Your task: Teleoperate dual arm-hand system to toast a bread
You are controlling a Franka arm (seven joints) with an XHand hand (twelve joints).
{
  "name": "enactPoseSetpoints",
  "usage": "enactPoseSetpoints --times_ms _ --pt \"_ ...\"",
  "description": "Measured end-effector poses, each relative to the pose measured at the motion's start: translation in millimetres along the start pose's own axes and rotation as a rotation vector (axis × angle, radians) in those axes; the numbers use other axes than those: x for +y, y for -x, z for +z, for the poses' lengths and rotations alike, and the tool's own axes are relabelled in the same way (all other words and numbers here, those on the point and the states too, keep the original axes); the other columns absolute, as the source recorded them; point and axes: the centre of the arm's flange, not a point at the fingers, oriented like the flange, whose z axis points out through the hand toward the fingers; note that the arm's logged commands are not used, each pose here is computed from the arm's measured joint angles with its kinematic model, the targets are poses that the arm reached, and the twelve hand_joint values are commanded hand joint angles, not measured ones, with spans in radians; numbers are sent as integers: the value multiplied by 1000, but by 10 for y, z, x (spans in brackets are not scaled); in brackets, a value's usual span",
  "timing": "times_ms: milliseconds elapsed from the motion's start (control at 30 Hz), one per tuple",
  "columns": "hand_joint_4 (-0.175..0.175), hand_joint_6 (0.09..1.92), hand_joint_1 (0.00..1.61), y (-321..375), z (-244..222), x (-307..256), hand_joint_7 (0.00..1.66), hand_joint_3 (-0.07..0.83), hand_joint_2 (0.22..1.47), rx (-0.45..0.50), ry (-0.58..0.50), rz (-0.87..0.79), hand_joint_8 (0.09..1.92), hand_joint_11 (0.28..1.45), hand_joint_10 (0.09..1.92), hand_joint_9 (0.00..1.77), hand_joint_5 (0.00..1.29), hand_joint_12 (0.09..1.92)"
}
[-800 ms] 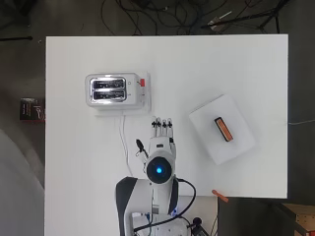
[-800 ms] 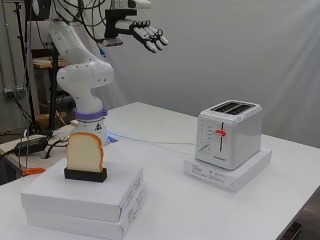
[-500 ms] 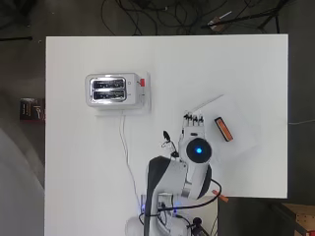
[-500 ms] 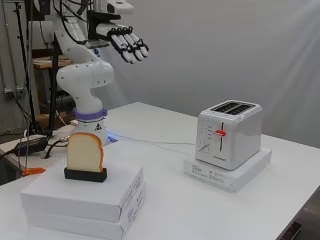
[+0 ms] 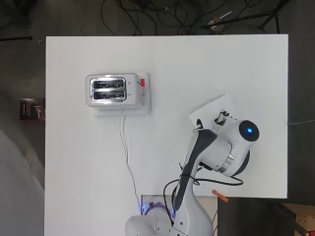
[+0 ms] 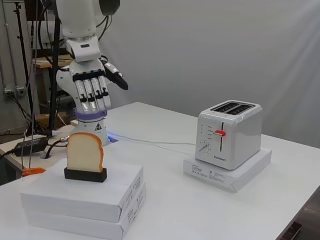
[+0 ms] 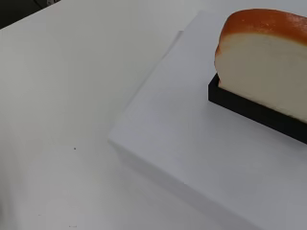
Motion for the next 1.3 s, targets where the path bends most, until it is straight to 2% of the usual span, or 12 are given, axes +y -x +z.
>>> enactPoseSetpoints --times_ms 133,300,567,800,1033,1067,1100,1133,1167,1233,1300 --pt "34 87 207 -57 145 128 449 -1 1048 -19 8 18 87 514 87 581 394 87" --pt "42 87 233 -25 462 417 448 -6 1032 -15 -64 9 87 496 87 563 400 87" --pt "12 87 237 130 677 660 486 -17 979 -30 -96 36 87 481 87 588 430 87" --pt "6 87 253 302 842 838 475 -10 964 -5 -155 42 87 445 87 556 421 87" --pt "-25 87 318 557 1035 948 420 -2 965 2 -197 59 87 420 87 500 336 87" --pt "-31 87 364 588 1072 961 459 0 980 6 -199 53 87 420 87 530 343 87" --pt "-84 364 737 619 1102 977 655 1 1029 9 -199 48 362 557 342 743 508 87" --pt "-126 663 985 643 1119 994 859 -4 1069 13 -197 47 627 677 534 974 660 205" --pt "-145 894 1117 663 1135 1008 984 -2 1100 15 -190 50 766 722 557 1128 728 341" --pt "-163 1138 1214 680 1131 1025 1079 -1 1135 29 -178 62 869 722 390 1293 751 494" --pt "-172 1237 1231 661 1127 1039 1080 1 1157 37 -196 84 927 710 255 1360 723 539"
